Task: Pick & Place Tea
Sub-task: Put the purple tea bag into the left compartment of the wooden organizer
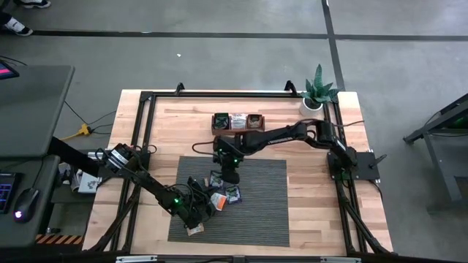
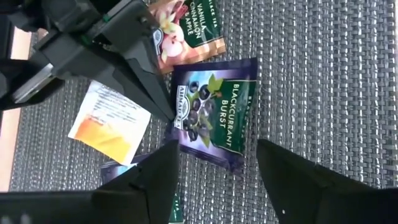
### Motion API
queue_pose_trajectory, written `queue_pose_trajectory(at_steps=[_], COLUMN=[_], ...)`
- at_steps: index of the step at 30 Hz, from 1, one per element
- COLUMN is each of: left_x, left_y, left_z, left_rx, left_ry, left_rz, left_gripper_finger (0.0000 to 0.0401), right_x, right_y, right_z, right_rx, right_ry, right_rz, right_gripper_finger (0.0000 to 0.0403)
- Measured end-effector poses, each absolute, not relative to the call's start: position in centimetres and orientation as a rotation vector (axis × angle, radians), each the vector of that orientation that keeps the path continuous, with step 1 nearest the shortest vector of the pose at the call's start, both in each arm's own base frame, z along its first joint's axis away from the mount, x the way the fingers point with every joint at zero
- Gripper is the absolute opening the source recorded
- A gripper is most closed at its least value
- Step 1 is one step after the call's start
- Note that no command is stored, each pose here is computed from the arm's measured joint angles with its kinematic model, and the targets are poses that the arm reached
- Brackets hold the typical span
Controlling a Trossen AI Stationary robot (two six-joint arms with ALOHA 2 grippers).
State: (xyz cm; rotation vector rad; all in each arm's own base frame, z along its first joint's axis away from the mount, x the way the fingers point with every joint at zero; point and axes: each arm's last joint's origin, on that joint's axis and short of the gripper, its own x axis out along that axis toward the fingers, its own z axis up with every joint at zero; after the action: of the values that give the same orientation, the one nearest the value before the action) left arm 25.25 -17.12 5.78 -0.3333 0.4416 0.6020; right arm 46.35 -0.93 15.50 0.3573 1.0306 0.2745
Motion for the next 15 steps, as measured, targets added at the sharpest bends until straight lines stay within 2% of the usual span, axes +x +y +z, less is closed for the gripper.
queue_pose_trajectory(at_steps=[15], left_x=[25.2], left_y=[-17.1], left_z=[5.8], left_rx=[-0.333], left_ry=[0.442], left_rz=[0.602], left_gripper_finger=[0.0001], right_x=[46.5], right_y=[0.5], right_z=[15.5], right_rx=[0.310], right_ry=[1.020], right_rz=[0.257], right_gripper_finger=[0.0168])
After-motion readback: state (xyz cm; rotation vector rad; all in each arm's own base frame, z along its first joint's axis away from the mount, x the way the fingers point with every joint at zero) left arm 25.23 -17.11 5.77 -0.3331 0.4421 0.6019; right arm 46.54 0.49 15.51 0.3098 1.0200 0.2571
